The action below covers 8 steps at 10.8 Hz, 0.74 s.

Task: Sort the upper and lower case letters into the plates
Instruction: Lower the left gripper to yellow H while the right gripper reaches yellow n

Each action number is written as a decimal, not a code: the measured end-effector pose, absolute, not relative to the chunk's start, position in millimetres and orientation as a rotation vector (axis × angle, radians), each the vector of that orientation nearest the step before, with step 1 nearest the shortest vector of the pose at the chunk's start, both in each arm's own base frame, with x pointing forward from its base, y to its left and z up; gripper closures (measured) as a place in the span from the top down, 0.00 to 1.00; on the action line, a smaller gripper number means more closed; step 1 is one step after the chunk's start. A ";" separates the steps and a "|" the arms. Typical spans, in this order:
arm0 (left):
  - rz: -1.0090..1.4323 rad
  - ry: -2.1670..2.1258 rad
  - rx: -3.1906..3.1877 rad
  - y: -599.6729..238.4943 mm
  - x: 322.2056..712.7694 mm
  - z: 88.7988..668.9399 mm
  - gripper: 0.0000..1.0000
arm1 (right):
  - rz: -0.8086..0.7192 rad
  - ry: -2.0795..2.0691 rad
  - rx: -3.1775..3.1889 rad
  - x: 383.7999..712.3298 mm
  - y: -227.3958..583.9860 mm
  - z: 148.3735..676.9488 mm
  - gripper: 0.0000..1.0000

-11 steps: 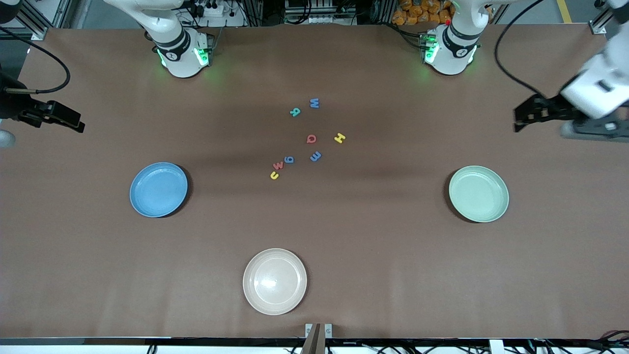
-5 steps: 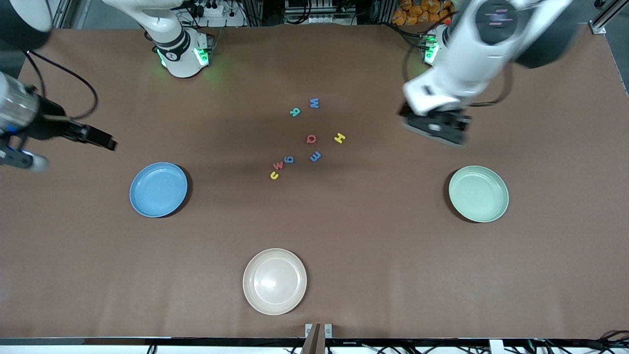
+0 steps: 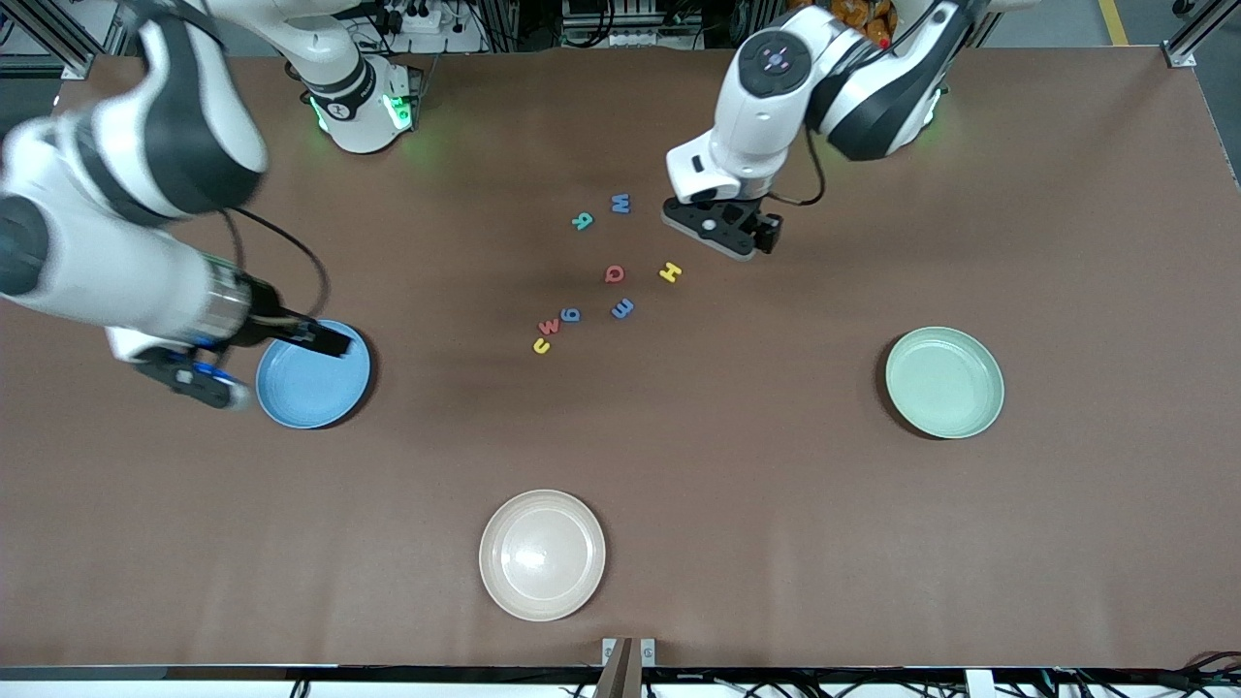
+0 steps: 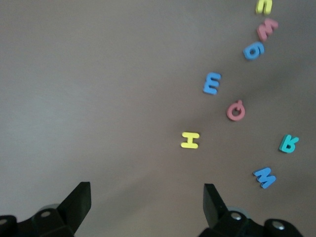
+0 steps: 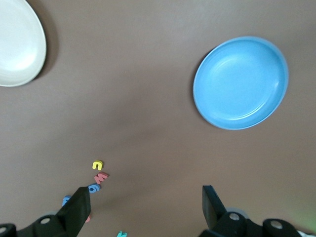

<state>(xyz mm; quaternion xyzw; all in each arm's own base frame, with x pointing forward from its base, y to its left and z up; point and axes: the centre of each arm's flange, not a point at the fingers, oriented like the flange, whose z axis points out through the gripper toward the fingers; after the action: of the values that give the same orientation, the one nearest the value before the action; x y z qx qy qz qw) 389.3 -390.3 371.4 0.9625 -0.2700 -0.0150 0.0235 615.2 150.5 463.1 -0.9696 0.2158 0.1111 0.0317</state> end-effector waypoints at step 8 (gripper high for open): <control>-0.109 -0.770 3.045 -444.0 313.2 258.6 0.93 | 0.338 1.036 -2.886 607.9 275.9 311.6 1.00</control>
<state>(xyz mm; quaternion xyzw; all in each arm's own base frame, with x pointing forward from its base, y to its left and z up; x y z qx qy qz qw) 313.2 -444.0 258.6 0.9689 -0.2449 -0.0348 -0.0008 607.9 275.9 311.6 -0.9352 0.3356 0.1096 0.0286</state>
